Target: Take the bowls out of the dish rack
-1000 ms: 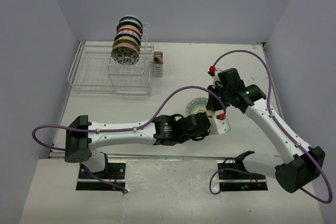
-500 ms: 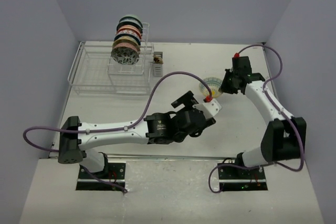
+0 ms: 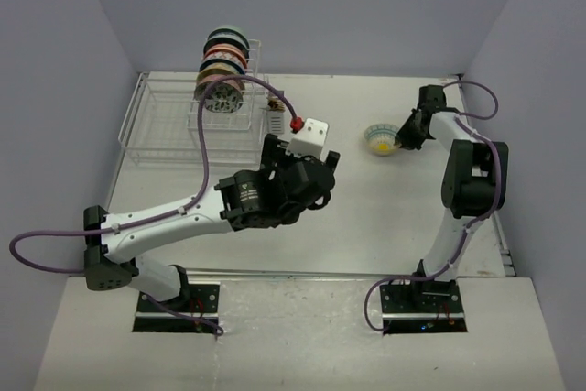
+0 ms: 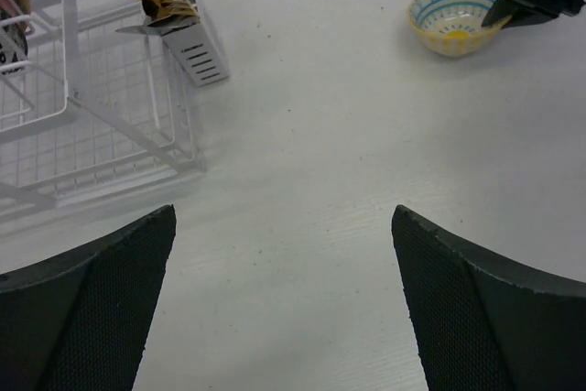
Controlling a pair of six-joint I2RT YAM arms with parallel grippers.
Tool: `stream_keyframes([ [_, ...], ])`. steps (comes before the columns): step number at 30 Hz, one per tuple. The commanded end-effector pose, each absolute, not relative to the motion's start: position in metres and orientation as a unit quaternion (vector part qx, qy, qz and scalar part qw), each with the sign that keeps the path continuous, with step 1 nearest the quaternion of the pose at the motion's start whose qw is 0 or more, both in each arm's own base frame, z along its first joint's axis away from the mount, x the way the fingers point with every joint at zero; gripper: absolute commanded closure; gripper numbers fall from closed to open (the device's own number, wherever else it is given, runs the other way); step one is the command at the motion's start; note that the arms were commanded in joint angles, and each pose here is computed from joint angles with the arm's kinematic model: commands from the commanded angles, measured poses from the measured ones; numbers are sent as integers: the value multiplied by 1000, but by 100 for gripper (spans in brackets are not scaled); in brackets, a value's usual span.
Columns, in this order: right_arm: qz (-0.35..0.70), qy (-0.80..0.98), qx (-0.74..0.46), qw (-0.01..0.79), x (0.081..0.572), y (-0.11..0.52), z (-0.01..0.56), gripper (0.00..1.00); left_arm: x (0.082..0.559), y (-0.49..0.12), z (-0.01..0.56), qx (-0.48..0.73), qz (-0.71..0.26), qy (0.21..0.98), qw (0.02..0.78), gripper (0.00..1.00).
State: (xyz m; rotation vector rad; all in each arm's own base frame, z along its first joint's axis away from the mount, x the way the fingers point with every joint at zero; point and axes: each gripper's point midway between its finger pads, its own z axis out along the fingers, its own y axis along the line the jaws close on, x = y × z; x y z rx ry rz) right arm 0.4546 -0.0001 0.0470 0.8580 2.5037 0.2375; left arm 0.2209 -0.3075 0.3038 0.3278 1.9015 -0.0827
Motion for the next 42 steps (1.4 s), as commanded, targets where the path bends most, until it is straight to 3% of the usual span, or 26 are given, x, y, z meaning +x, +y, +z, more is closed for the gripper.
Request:
stream_keyframes([
  [1,97,904,325,261,468,-1,62,79,244,-279,322,46,-57,817,572,0],
  [2,95,904,325,262,467,-2,63,68,249,-277,323,39,-61,818,570,0],
  [5,93,903,326,265,465,-3,66,66,259,-266,335,10,-68,811,581,0],
  [7,96,899,329,271,462,-4,74,51,262,-258,347,-11,-77,806,587,0],
  [9,98,895,330,284,459,-5,87,42,267,-251,356,-31,-86,799,594,0],
  [18,183,843,299,408,418,15,204,29,304,-188,402,-210,-211,740,604,0],
  [19,216,841,284,406,409,28,203,21,302,-180,406,-233,-233,727,603,0],
  [24,405,804,168,402,356,95,258,16,324,-153,429,-316,-308,663,606,0],
  [28,449,781,127,415,316,111,274,13,353,-139,411,-359,-339,661,566,0],
  [34,462,750,91,465,265,118,314,11,386,-123,398,-403,-381,626,548,2],
  [42,453,738,88,492,232,117,314,8,405,-119,375,-447,-388,598,540,8],
])
